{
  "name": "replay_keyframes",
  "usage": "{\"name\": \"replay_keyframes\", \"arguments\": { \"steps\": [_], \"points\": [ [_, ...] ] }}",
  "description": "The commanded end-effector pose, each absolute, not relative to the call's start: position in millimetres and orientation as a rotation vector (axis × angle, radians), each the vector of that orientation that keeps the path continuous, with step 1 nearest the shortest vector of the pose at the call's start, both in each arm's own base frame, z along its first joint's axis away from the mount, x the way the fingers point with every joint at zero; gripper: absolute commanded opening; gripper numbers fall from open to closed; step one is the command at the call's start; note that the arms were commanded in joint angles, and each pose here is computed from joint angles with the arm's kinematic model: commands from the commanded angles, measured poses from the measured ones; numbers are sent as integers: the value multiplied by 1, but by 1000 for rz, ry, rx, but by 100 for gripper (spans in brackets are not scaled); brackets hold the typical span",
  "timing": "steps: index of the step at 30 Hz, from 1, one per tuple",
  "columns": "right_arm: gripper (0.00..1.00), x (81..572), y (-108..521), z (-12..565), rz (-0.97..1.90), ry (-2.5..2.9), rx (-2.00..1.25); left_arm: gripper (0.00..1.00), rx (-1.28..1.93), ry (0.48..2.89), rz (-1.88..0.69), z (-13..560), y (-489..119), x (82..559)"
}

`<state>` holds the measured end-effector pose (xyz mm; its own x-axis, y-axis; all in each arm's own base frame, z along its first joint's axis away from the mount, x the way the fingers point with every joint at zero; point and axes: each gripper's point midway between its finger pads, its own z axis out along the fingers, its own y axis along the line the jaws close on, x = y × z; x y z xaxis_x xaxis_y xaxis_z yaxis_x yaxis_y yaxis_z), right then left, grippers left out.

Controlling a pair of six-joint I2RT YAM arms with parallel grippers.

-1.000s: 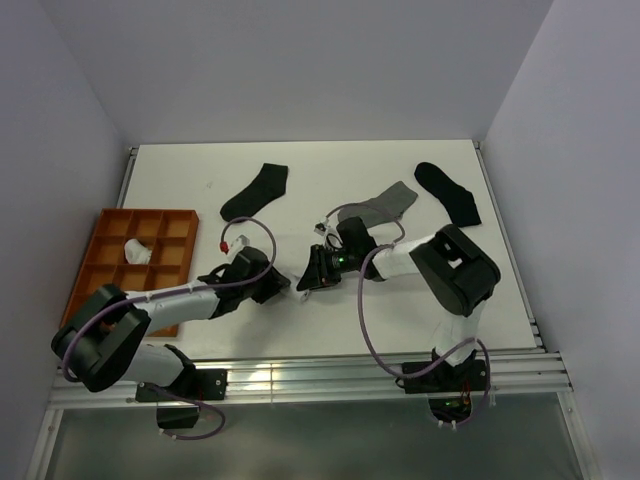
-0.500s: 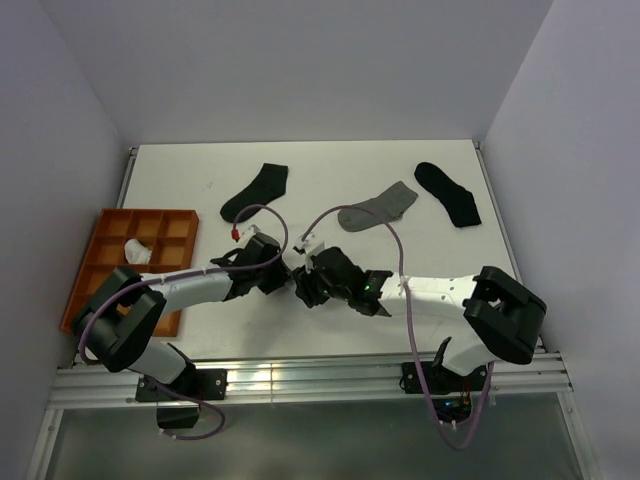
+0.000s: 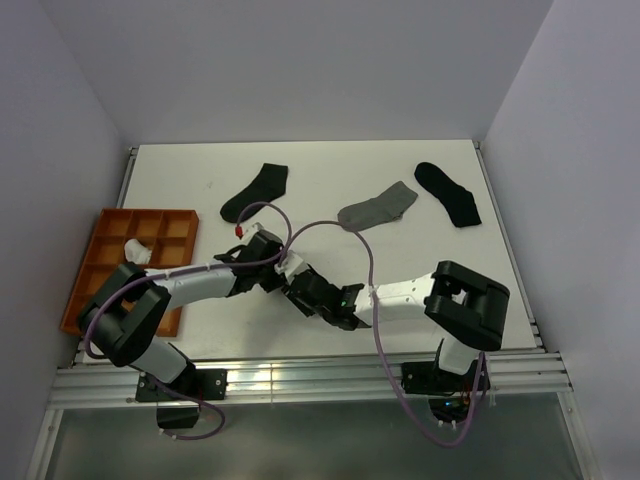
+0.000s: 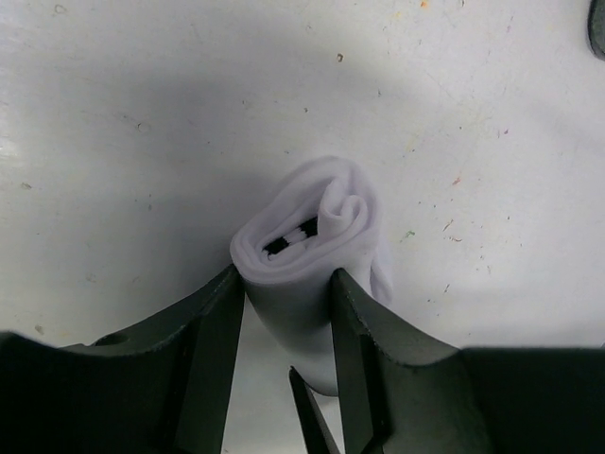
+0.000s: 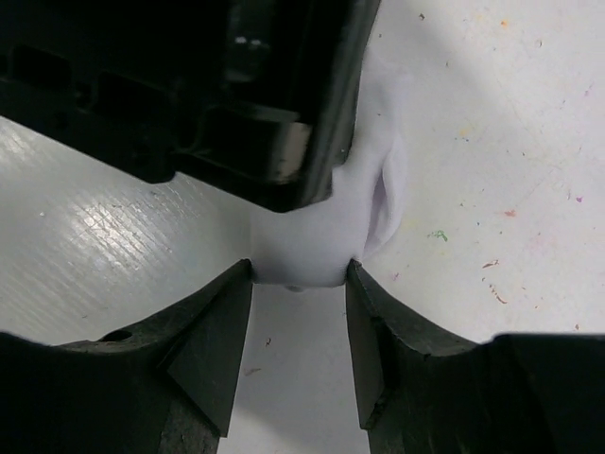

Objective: Roll the socks
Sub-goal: Roll the sock at the center of the board.

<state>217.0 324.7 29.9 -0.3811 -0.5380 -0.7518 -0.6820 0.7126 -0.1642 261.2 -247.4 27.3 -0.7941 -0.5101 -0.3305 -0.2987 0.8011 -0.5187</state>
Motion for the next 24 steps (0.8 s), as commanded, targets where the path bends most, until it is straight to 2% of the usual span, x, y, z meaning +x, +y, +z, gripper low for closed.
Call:
{"name": "replay_keyframes", "arguments": {
  "steps": [1,7,10,13,14,16,17,24],
  "points": [
    [51,229,345,48,199,1982,-898,46,-544,2699,-382,-15,-217,227],
    [50,234,348,30,132,1986,-907,46,-520,2702,-415,-15,-222,228],
    [44,237,349,23,126,1993,-884,45,-503,2703,-427,-14,-224,229],
    [31,237,353,24,143,1991,-869,45,-488,2705,-439,-15,-226,229],
    [21,235,355,23,164,1994,-874,45,-485,2707,-441,-15,-226,229],
    [11,234,355,24,196,2004,-871,45,-475,2704,-451,-14,-229,230],
    [1,229,358,23,236,2012,-885,46,-476,2702,-447,-14,-228,231],
    [0,221,358,32,572,2120,-856,56,-546,2636,-471,2,-222,243]
  ]
}}
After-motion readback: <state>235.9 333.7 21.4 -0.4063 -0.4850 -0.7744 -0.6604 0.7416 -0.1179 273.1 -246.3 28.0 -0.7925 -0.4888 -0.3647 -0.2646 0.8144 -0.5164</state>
